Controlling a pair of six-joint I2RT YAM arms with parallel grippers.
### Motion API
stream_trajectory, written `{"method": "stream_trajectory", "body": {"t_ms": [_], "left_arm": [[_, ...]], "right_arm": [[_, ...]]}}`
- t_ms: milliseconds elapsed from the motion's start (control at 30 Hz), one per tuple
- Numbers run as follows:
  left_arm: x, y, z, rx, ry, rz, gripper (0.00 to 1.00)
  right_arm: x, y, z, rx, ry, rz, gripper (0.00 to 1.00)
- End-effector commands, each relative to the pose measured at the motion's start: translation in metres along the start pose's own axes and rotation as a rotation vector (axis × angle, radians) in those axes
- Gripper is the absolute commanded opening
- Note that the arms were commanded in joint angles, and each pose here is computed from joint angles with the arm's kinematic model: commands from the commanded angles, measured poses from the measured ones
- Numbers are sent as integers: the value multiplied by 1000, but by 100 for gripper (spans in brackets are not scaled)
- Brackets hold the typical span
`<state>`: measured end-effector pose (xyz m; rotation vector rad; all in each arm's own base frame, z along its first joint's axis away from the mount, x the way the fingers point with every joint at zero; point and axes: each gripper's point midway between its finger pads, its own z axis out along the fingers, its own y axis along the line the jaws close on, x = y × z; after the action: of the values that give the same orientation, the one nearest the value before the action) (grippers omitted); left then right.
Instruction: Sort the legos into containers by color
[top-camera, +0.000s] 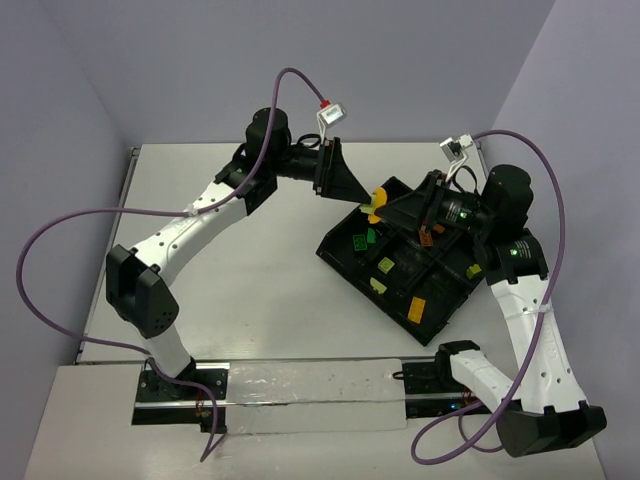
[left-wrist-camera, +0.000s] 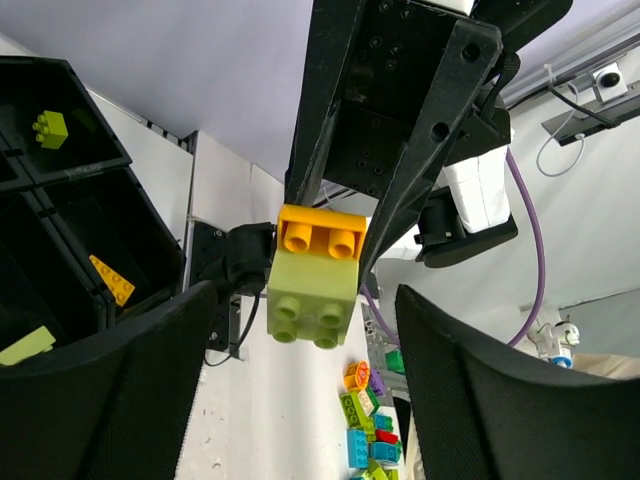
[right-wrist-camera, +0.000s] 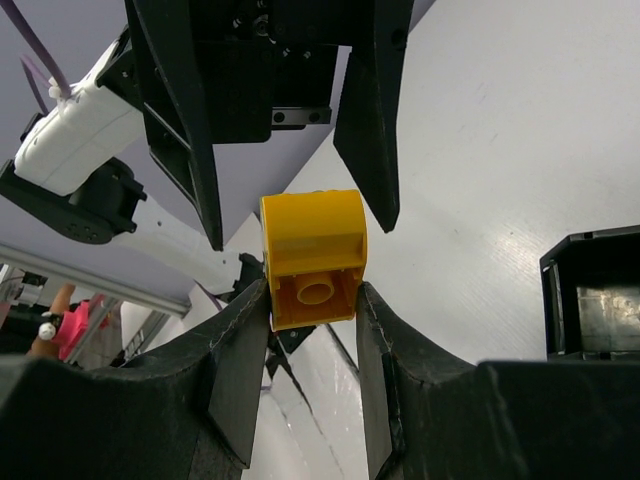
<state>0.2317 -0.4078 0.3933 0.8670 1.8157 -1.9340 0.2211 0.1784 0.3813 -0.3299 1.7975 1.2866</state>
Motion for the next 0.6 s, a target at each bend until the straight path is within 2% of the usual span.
{"method": "stream_trajectory", "body": {"t_ms": [0, 100, 233, 333, 367, 567], "left_arm": [[-5, -17, 6, 45, 12, 58, 75], [-3, -17, 8, 51, 19, 60, 68], [-2, -18, 9, 56, 24, 58, 50], [-1, -18, 8, 53, 29, 58, 10], [-1, -17, 7, 52, 30, 67, 2], [5, -22, -6, 60, 38, 71, 0]], "right_arm": [[-4, 8, 2, -37, -7, -34, 0], [-4, 7, 3, -39, -5, -27, 0], [-3, 3, 4, -26, -7, -18, 0], [-2, -3, 3, 10, -17, -11, 0], [-3, -3, 2, 14, -20, -14, 0], [3, -37, -10, 231, -43, -8, 0]]}}
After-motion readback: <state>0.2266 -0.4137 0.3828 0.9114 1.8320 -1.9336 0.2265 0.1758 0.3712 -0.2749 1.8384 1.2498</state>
